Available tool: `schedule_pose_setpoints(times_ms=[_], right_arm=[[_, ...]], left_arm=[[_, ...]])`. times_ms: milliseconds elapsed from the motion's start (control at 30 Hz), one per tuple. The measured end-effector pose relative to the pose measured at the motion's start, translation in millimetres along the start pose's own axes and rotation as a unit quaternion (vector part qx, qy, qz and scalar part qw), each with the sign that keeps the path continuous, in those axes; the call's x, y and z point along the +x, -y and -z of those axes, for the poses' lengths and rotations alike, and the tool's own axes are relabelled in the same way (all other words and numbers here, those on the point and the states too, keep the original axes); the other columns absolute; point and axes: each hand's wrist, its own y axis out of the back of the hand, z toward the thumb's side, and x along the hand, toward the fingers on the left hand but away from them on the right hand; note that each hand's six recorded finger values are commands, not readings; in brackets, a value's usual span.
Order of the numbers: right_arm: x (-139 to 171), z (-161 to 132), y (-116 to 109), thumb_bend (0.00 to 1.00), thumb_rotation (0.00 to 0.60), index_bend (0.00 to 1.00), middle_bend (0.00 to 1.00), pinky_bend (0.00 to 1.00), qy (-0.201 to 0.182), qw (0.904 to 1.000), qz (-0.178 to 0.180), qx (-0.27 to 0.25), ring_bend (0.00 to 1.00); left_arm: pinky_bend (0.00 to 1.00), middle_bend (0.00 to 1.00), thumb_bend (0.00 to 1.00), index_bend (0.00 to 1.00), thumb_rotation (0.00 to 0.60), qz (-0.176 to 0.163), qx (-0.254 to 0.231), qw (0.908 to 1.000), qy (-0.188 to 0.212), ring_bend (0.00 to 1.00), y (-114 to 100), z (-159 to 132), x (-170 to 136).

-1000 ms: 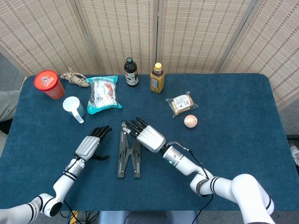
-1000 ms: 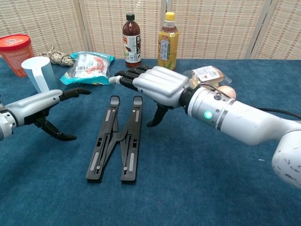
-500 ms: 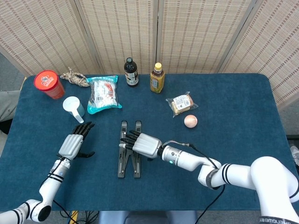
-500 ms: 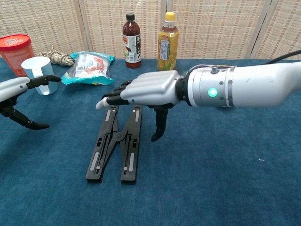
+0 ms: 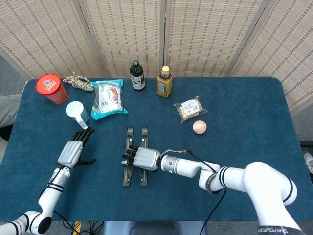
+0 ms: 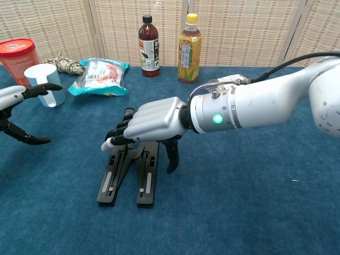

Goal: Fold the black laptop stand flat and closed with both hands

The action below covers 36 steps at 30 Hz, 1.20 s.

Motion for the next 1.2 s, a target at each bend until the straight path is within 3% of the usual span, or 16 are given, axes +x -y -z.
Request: schedule_pose_setpoints(times_ms=[667, 1200], right_arm=[[-20, 1, 3, 0.00, 0.600, 0.00, 0.02, 0.00, -0.014, 0.9992, -0.034, 0.016, 0.00], [-31, 0, -2, 0.15, 0.600, 0.01, 0.20, 0.00, -0.018, 0.9992, -0.033, 0.011, 0.00]], left_arm=[[0.00, 0.00, 0.13, 0.02, 0.600, -0.007, -0.010, 0.9999, -0.007, 0.00, 0, 5, -1], [0.00, 0.00, 0.13, 0.02, 0.600, -0.011, -0.014, 0.9998, -0.007, 0.00, 0, 6, 0]])
